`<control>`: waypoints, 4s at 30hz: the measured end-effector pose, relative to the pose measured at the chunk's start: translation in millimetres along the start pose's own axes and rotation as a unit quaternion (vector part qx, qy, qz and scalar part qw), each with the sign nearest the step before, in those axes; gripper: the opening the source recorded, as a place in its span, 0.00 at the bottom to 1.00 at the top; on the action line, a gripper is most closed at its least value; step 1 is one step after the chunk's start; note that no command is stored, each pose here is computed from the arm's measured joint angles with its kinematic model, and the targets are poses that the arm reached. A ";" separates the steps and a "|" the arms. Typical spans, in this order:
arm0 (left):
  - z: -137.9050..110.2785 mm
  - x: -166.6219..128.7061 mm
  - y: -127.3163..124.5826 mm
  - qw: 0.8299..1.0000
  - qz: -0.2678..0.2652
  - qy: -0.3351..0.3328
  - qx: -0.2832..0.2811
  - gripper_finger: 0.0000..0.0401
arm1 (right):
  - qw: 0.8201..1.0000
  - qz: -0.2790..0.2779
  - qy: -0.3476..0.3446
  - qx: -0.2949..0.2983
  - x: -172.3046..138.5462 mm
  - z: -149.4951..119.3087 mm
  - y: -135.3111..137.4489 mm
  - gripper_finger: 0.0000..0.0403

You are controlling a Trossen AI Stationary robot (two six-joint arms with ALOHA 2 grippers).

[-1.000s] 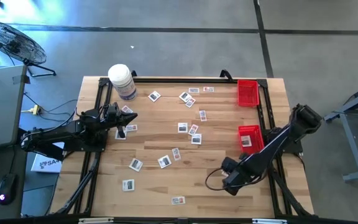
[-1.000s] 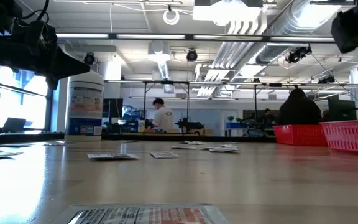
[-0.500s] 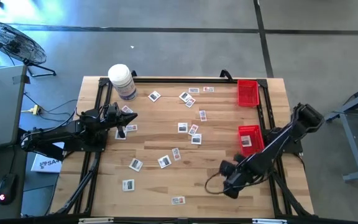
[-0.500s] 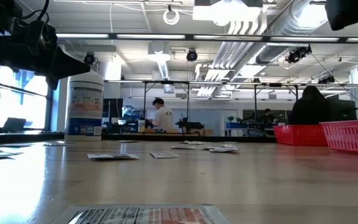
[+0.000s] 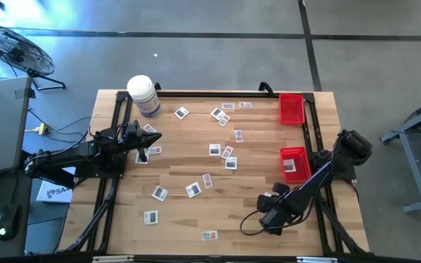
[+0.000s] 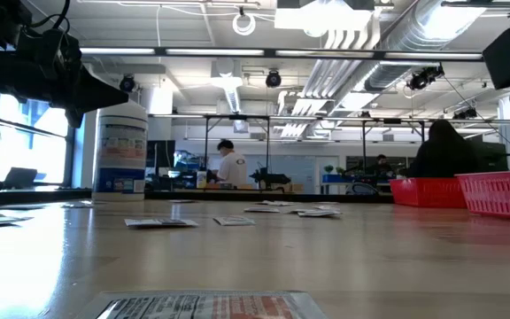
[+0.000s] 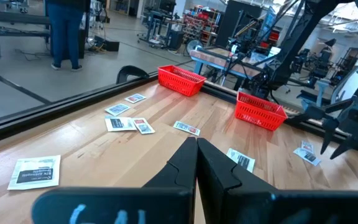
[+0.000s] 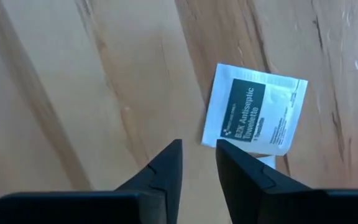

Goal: Pick & Place First Aid Supplies
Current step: Put the towelette pack into the bottom basket

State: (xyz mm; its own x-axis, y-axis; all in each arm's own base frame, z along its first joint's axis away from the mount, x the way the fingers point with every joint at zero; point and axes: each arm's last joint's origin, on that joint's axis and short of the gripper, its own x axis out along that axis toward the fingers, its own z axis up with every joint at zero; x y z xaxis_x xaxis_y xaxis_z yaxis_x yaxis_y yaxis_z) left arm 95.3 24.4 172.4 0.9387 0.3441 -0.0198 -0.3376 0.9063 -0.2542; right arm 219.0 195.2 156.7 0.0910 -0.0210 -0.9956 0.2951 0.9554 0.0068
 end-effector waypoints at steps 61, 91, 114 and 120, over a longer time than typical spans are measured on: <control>0.1 0.0 0.0 1.000 0.000 0.000 0.000 0.00 | 0.943 -0.065 -0.079 0.316 -74.5 -27.4 -123.3 0.00; 0.2 0.0 0.0 1.000 0.000 0.000 0.000 0.00 | 0.930 -0.091 0.012 0.355 -44.3 -8.9 -168.7 0.16; 0.0 0.0 0.0 1.000 0.000 0.000 0.000 0.00 | 0.958 -0.022 -0.261 -0.115 -23.3 109.9 -97.2 0.21; 0.1 0.0 0.0 1.000 0.000 0.000 0.000 0.00 | 0.970 -0.042 -0.203 -0.125 9.2 124.6 -114.1 0.32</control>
State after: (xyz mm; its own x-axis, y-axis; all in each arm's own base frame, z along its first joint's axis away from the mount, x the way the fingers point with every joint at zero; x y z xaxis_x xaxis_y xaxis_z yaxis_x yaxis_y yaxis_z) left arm 95.3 24.4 172.5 0.9387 0.3441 -0.0194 -0.3375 0.9064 -0.2540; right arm 304.6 49.3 158.4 0.4582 -0.1680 -0.8728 0.0833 0.9858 -0.1460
